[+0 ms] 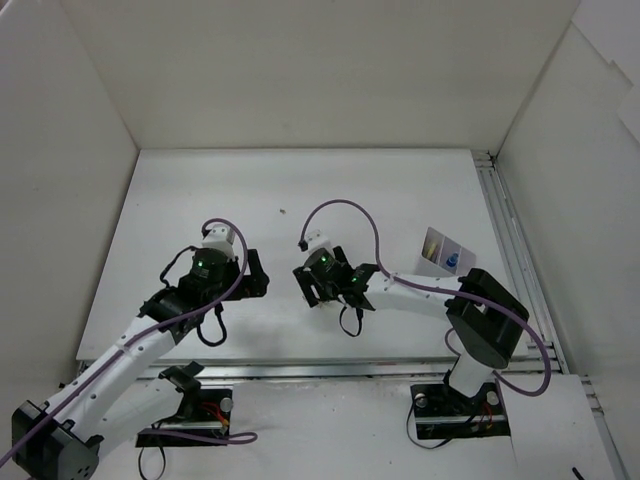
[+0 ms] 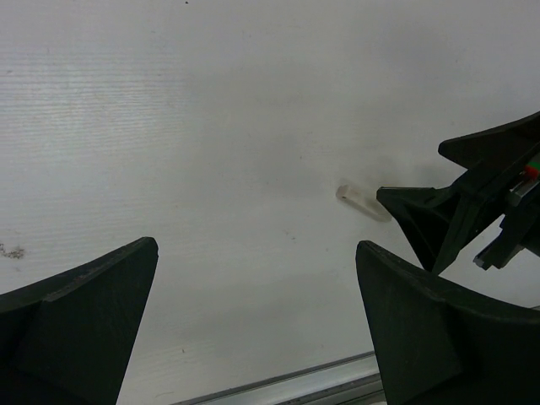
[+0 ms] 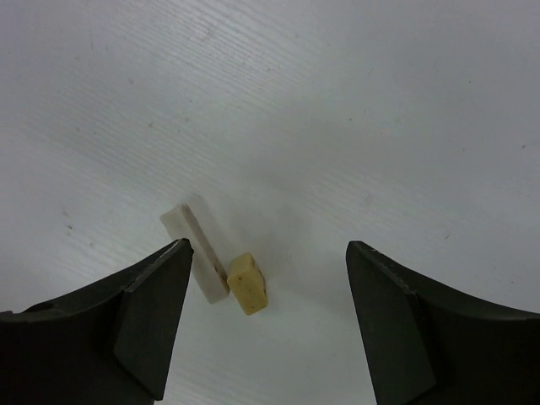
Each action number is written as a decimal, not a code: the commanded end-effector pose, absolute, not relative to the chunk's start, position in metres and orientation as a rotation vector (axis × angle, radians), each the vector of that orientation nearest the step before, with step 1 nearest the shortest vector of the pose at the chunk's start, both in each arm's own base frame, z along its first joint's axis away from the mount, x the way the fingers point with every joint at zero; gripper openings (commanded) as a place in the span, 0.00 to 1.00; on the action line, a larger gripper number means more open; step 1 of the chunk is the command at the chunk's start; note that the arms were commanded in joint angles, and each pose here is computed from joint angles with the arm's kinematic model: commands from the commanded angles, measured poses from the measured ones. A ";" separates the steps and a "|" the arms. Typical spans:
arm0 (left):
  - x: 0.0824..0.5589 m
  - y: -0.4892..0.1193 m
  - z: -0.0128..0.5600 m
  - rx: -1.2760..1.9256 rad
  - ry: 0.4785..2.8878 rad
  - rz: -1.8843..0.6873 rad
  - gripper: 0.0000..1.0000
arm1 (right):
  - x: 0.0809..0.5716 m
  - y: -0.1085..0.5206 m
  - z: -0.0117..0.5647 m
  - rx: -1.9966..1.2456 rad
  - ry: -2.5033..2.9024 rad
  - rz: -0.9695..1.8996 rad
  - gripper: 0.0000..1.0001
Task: Sort the stationery into containers
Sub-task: Pick up the stationery from the center of the board.
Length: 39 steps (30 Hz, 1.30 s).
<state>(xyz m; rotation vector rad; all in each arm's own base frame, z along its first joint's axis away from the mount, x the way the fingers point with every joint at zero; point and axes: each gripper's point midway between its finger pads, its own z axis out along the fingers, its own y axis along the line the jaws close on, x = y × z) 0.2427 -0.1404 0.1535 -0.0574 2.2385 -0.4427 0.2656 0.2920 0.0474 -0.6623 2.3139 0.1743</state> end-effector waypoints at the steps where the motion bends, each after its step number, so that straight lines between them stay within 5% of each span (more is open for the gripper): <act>1: 0.251 -0.140 0.168 -0.087 2.202 -0.444 1.00 | 0.285 0.305 0.078 -0.452 2.229 0.254 0.69; 5: 0.253 -0.144 0.168 -0.063 2.202 -0.458 1.00 | 0.279 0.302 0.074 -0.446 2.236 0.264 0.48; 12: 0.251 -0.146 0.165 -0.054 2.202 -0.478 1.00 | 0.270 0.302 0.055 -0.430 2.289 0.297 0.47; 16: 0.251 -0.148 0.165 -0.051 2.197 -0.490 1.00 | 0.267 0.298 0.052 -0.410 2.297 0.296 0.36; 29: 0.253 -0.160 0.169 -0.025 2.188 -0.551 1.00 | 0.262 0.292 0.042 -0.415 2.326 0.280 0.40; 35: 0.253 -0.160 0.172 -0.017 2.179 -0.553 1.00 | 0.265 0.292 0.062 -0.365 2.265 0.310 0.01; 39: 0.254 -0.162 0.174 -0.004 2.170 -0.563 1.00 | 0.272 0.277 0.089 -0.301 2.203 0.267 0.00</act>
